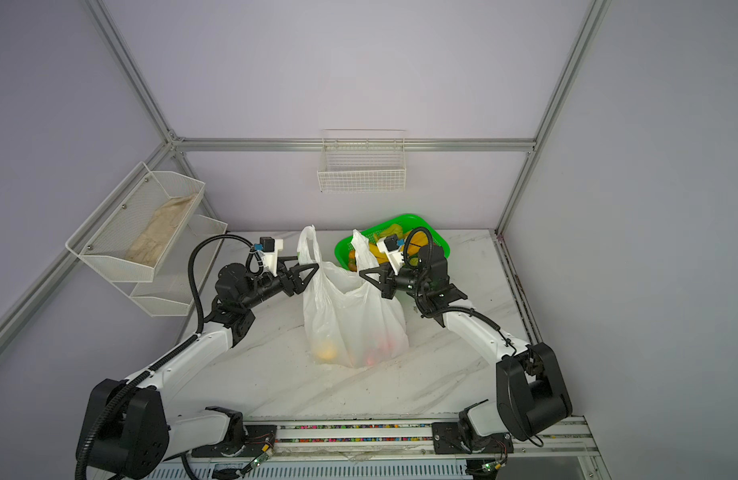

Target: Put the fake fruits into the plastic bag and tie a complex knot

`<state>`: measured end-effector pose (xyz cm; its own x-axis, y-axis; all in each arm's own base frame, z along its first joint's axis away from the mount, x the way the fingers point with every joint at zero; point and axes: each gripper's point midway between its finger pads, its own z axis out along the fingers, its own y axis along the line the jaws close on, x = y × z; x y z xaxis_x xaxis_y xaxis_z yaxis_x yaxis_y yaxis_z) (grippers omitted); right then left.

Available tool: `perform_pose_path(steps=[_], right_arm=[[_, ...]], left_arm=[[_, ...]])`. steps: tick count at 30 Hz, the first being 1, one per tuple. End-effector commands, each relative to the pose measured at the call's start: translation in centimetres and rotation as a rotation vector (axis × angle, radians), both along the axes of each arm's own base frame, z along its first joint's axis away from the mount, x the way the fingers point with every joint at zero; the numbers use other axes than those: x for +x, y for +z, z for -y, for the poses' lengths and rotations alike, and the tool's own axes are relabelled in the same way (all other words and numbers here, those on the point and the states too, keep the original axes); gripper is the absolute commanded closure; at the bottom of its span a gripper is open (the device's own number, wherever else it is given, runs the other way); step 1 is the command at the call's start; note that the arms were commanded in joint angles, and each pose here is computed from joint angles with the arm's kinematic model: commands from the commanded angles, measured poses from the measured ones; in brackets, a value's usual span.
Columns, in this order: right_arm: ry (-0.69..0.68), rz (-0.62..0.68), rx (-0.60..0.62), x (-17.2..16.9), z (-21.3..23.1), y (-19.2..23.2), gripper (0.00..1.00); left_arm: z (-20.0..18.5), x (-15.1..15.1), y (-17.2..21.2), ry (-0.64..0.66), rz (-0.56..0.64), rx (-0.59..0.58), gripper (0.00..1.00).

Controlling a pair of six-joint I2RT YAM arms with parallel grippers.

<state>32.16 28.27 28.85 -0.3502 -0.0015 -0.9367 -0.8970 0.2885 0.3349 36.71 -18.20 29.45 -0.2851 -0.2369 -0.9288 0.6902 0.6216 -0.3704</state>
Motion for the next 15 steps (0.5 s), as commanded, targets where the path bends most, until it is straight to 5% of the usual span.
perform_pose_path(steps=[1, 15], right_arm=[[-0.007, 0.05, 0.012, -0.3, 0.3, 1.2, 1.0], [-0.059, -0.006, -0.02, 0.7, 0.5, 0.3, 1.0]], left_arm=[[0.6, -0.3, 3.4, -0.068, 0.122, -0.033, 0.35], [1.8, 0.1, 4.0, -0.153, 0.188, -0.002, 0.9]])
